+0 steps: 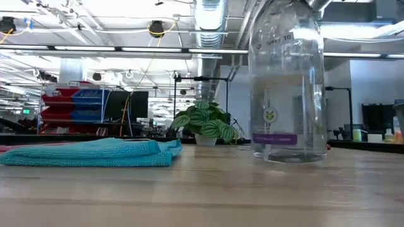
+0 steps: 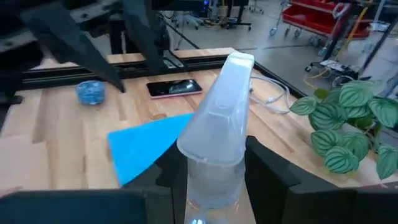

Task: Apply microfiber cloth
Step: Prepare the transparent spray bottle

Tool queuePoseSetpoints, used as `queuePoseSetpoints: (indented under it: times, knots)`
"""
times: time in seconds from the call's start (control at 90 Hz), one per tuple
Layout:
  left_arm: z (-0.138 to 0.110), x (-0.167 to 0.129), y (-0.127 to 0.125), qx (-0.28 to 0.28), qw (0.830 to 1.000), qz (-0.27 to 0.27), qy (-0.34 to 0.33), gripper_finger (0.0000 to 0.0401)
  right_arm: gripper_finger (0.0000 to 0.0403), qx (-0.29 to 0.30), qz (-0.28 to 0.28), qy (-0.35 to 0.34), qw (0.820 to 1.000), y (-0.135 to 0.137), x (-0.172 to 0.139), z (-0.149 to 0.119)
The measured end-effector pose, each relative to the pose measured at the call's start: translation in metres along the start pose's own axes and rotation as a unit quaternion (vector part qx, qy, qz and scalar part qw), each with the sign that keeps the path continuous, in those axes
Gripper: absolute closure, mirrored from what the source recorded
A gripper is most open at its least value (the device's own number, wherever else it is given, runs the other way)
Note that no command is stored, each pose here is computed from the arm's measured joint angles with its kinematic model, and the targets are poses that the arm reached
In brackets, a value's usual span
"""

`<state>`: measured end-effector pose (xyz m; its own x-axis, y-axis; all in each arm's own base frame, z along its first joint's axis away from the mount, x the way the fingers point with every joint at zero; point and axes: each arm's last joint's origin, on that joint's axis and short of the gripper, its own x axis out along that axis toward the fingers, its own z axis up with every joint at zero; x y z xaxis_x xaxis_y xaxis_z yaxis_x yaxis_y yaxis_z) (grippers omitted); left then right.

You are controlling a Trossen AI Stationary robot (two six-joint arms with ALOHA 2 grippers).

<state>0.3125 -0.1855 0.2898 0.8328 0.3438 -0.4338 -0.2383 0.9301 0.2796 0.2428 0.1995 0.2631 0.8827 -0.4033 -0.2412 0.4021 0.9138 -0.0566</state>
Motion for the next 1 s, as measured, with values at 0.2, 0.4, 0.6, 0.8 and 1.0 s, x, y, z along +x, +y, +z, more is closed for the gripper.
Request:
queuePoseSetpoints:
  times: [0.2,0.4,0.6,0.8,1.0]
  knots:
    - [0.000,0.000,0.000,0.000,1.000,0.006,-0.002,0.0265,0.0299,-0.001,0.031,-0.014,0.999,0.009,-0.028,-0.002]
    - [0.000,0.000,0.000,-0.001,1.000,0.007,-0.002,0.0265,0.0299,-0.022,0.093,-0.024,0.995,0.023,-0.069,-0.007]
    - [0.001,0.000,0.001,-0.005,1.000,0.008,-0.004,0.0265,0.0299,-0.031,0.134,-0.025,0.990,0.026,-0.106,-0.019]
    - [0.003,0.001,0.001,-0.009,1.000,0.012,-0.013,0.0265,0.0299,-0.042,0.164,-0.027,0.985,0.027,-0.131,-0.029]
    - [0.005,0.001,0.001,-0.015,1.000,0.012,-0.019,0.0265,0.0299,-0.040,0.145,-0.041,0.988,0.024,-0.134,-0.031]
